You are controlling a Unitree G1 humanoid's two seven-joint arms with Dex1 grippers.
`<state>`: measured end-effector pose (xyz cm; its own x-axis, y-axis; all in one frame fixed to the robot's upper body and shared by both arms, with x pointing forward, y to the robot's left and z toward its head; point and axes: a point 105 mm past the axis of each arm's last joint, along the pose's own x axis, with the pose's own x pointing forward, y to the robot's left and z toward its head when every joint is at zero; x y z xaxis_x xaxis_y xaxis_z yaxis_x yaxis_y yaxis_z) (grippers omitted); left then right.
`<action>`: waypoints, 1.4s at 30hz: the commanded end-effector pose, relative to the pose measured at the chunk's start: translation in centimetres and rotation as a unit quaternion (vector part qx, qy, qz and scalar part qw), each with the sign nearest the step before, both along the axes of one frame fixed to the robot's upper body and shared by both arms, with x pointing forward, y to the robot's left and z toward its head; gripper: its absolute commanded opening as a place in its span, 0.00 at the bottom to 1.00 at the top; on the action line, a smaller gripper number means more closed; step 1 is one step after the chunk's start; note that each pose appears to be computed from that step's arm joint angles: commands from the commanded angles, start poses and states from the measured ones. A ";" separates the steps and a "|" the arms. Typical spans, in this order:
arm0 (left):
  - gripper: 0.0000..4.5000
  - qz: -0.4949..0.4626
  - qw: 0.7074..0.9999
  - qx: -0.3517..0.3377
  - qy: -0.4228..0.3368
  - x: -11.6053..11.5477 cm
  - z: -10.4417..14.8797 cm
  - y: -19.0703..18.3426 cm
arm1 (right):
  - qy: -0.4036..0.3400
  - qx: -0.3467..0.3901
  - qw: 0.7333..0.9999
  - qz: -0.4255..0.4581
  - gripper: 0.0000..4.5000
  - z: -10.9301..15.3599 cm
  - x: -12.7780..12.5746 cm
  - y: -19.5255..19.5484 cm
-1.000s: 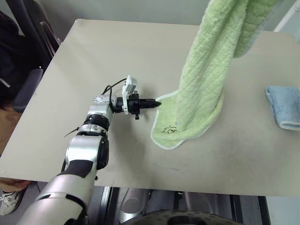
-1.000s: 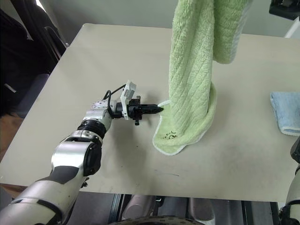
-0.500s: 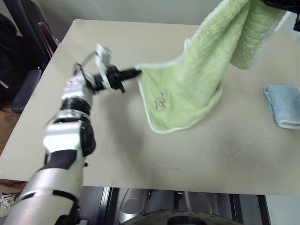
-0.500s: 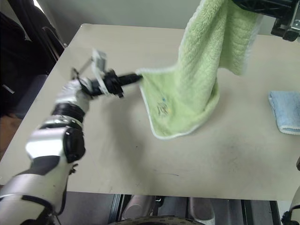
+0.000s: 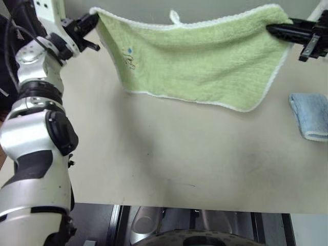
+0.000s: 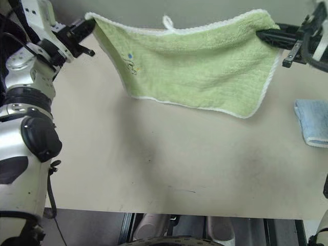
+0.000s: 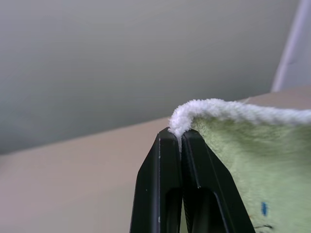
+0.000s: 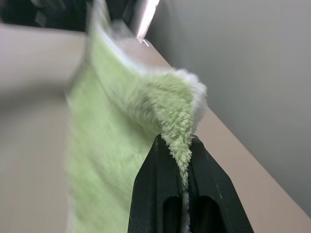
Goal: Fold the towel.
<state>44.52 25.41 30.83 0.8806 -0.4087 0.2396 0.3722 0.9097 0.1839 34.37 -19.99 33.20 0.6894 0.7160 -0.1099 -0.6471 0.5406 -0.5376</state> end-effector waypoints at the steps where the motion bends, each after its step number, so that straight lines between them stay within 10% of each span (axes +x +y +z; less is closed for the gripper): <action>1: 0.00 0.049 0.997 0.039 -0.041 -0.1 2.6 0.6 | -0.054 -0.033 0.998 -0.027 0.00 0.9 0.9 -0.6; 15: 0.00 0.104 0.981 0.153 -0.065 0.7 2.8 -0.7 | -0.209 -0.020 0.964 -0.164 0.00 2.0 7.3 -2.5; 42: 0.00 -0.241 0.926 0.163 0.239 -9.5 -9.2 4.9 | -0.094 0.021 0.995 0.005 0.00 -7.5 -7.7 -1.9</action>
<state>35.86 30.23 20.47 0.5862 -0.7380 -0.3344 0.8039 0.5811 0.1267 27.68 -21.91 23.69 0.6967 0.7173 -0.0029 -0.5769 0.5579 -0.5966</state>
